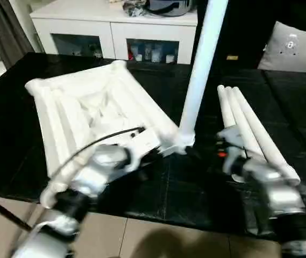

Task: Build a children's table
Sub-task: Rotate leg to tighten

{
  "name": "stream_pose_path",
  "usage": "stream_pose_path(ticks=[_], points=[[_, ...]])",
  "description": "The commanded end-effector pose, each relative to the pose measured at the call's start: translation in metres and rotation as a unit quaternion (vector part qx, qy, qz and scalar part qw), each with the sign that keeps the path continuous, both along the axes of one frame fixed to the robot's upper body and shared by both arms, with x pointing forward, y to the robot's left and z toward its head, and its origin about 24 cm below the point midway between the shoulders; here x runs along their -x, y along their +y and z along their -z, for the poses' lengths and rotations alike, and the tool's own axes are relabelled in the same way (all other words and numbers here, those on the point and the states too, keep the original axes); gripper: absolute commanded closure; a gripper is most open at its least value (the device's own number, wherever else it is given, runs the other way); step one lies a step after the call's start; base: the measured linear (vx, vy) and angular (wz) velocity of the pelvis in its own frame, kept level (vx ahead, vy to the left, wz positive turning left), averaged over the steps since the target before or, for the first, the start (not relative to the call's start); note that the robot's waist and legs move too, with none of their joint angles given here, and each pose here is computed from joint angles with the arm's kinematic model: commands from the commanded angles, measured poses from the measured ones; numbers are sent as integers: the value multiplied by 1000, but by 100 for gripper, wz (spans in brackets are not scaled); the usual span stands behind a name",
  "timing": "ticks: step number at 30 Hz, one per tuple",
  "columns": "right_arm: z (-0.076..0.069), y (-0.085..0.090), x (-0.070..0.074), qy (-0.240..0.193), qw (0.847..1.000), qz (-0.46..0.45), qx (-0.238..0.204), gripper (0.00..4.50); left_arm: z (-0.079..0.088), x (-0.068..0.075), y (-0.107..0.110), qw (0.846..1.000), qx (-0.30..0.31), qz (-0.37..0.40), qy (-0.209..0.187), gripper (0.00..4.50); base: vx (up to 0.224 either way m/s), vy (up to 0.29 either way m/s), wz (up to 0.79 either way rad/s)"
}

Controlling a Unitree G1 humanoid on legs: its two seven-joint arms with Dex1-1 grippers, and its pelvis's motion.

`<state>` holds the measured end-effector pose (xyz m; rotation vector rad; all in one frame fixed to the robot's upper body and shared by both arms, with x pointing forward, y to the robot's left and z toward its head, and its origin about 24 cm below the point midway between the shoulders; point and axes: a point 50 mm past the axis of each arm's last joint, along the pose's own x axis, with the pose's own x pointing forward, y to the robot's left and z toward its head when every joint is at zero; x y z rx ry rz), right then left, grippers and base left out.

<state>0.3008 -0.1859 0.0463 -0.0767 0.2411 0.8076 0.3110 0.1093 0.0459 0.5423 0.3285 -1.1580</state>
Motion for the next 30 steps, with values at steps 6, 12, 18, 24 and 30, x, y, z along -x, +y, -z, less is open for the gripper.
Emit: stream_pose_path(ticks=[6,12,18,24,30], points=[[1,16,7,11,994,-106,10,30,17,16,1,992,-56,99,44,450,0,0,0],[1,19,6,18,992,-121,3,80,13,19,4,988,-51,134,62,450,0,0,0],[0,20,6,19,991,-133,0,129,12,19,5,986,-52,142,67,450,0,0,0],[1,21,10,29,987,-155,-5,173,13,20,6,985,-50,146,74,450,0,0,0],[6,23,15,39,986,-160,-11,176,14,22,6,986,-37,140,83,450,0,0,0]])
